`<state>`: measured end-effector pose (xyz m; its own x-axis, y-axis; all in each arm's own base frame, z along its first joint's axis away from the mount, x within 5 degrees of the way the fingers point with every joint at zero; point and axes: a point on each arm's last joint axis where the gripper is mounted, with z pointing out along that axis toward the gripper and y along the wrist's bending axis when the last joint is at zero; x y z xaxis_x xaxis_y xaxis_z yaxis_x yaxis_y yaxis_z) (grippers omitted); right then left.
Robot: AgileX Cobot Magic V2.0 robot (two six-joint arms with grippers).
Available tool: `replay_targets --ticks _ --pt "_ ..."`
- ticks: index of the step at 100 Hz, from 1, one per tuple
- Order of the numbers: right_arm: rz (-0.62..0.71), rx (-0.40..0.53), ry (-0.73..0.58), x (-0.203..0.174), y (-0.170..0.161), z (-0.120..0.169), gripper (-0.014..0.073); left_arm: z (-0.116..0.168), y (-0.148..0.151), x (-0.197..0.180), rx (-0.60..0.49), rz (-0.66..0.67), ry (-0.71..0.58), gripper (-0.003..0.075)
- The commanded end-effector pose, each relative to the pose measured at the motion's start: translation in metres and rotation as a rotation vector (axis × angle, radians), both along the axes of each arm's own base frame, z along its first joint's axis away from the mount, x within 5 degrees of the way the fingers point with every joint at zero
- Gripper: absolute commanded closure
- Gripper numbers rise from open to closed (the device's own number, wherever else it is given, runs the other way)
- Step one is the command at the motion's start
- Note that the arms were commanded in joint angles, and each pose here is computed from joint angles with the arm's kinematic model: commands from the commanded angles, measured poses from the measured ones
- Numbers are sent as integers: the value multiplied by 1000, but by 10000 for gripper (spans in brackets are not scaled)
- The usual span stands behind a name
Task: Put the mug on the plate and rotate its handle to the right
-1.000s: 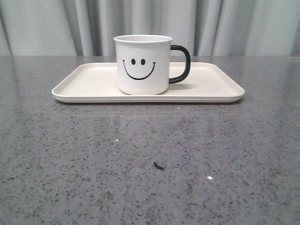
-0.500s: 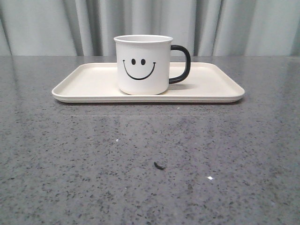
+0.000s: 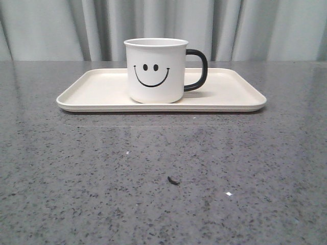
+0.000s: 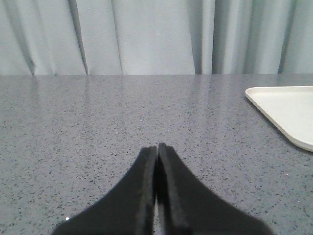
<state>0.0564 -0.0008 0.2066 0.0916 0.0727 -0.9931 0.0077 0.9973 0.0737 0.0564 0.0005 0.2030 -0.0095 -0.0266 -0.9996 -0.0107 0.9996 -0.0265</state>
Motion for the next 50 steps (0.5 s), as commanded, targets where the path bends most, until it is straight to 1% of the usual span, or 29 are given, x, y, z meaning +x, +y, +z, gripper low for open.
replay_targets --ticks 1,50 --pt "-4 -12 -51 -2 0 4 656 7 0 -3 -17 4 -104 739" --pt "-4 -11 -51 -2 0 4 656 7 0 -3 -17 4 -104 739"
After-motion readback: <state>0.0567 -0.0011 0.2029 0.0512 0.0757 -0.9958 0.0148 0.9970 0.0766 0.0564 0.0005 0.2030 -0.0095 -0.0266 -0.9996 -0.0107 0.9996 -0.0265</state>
